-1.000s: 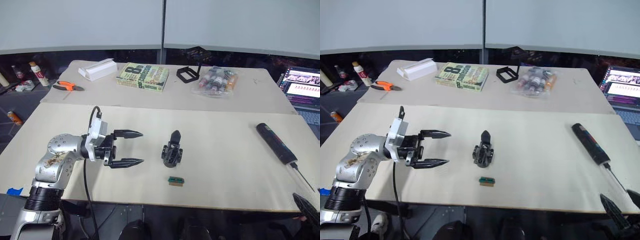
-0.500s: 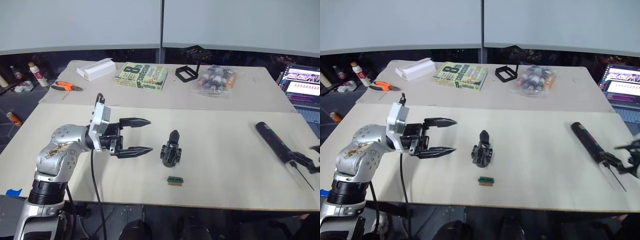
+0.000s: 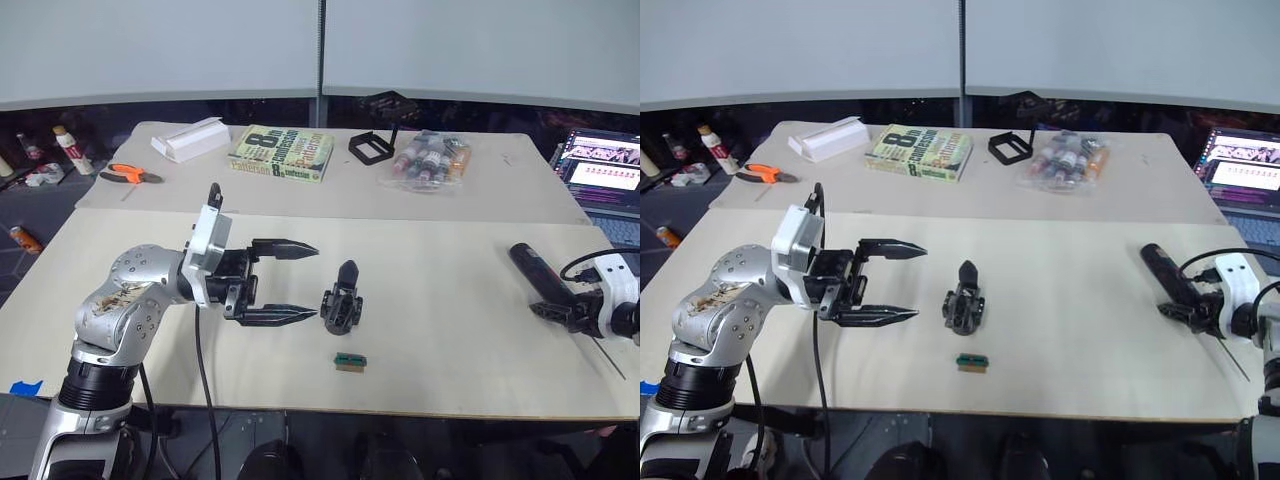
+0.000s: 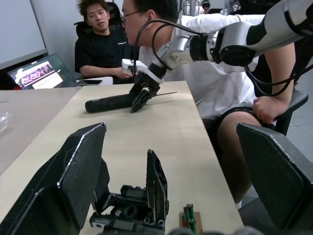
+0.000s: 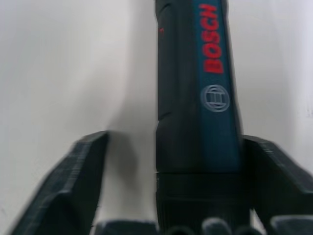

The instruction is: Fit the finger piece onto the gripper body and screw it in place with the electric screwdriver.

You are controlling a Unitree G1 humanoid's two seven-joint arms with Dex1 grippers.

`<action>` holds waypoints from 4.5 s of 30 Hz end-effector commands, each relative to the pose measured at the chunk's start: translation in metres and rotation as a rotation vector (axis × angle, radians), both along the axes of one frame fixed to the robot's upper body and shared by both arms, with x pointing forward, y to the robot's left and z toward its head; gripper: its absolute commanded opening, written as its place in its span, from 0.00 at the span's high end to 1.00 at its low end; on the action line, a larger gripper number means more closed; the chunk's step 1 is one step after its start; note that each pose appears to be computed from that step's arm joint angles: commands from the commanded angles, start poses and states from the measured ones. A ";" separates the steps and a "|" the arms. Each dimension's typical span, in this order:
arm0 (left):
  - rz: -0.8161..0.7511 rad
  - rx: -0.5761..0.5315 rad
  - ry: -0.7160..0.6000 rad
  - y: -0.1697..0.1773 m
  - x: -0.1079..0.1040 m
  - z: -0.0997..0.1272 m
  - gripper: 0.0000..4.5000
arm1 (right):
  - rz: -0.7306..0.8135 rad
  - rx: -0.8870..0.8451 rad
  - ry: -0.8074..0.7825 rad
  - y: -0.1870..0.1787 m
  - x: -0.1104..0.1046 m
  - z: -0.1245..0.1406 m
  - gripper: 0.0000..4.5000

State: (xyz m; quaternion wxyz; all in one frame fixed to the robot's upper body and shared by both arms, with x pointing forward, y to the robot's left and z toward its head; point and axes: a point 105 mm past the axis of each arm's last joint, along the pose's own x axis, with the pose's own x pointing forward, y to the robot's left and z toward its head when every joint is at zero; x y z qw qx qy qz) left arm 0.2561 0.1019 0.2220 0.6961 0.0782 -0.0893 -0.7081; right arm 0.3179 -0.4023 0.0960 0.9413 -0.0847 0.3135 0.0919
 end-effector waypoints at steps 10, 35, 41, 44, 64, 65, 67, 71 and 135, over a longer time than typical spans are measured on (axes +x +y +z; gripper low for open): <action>-0.040 -0.009 -0.063 -0.003 -0.007 0.009 0.00 | 0.352 0.016 -0.123 0.055 -0.007 0.065 0.56; -0.055 0.017 -0.062 -0.002 -0.016 0.001 0.00 | 0.552 -0.078 0.091 0.146 -0.056 0.008 0.09; -0.051 0.032 -0.062 0.000 -0.016 -0.002 0.00 | 0.639 -0.126 0.195 0.149 -0.064 0.031 0.00; -0.054 0.049 -0.063 0.000 -0.016 -0.006 0.00 | 0.619 -0.214 0.332 0.147 -0.069 0.037 0.00; -0.071 0.108 -0.064 -0.001 -0.024 -0.022 0.00 | 0.562 -0.436 0.559 0.152 -0.048 0.008 0.26; -0.067 0.112 -0.062 0.000 -0.023 -0.023 0.00 | 0.558 -0.433 0.564 0.151 -0.049 0.008 0.33; -0.056 0.121 -0.057 0.002 -0.023 -0.024 0.00 | 0.556 -0.426 0.572 0.149 -0.050 0.007 0.49; -0.009 0.149 -0.025 0.008 -0.022 -0.031 0.00 | 0.542 -0.379 0.537 0.147 -0.052 0.017 0.57; 0.065 0.289 0.045 -0.059 -0.008 -0.163 0.00 | 1.233 0.423 -0.813 0.305 -0.106 0.096 0.57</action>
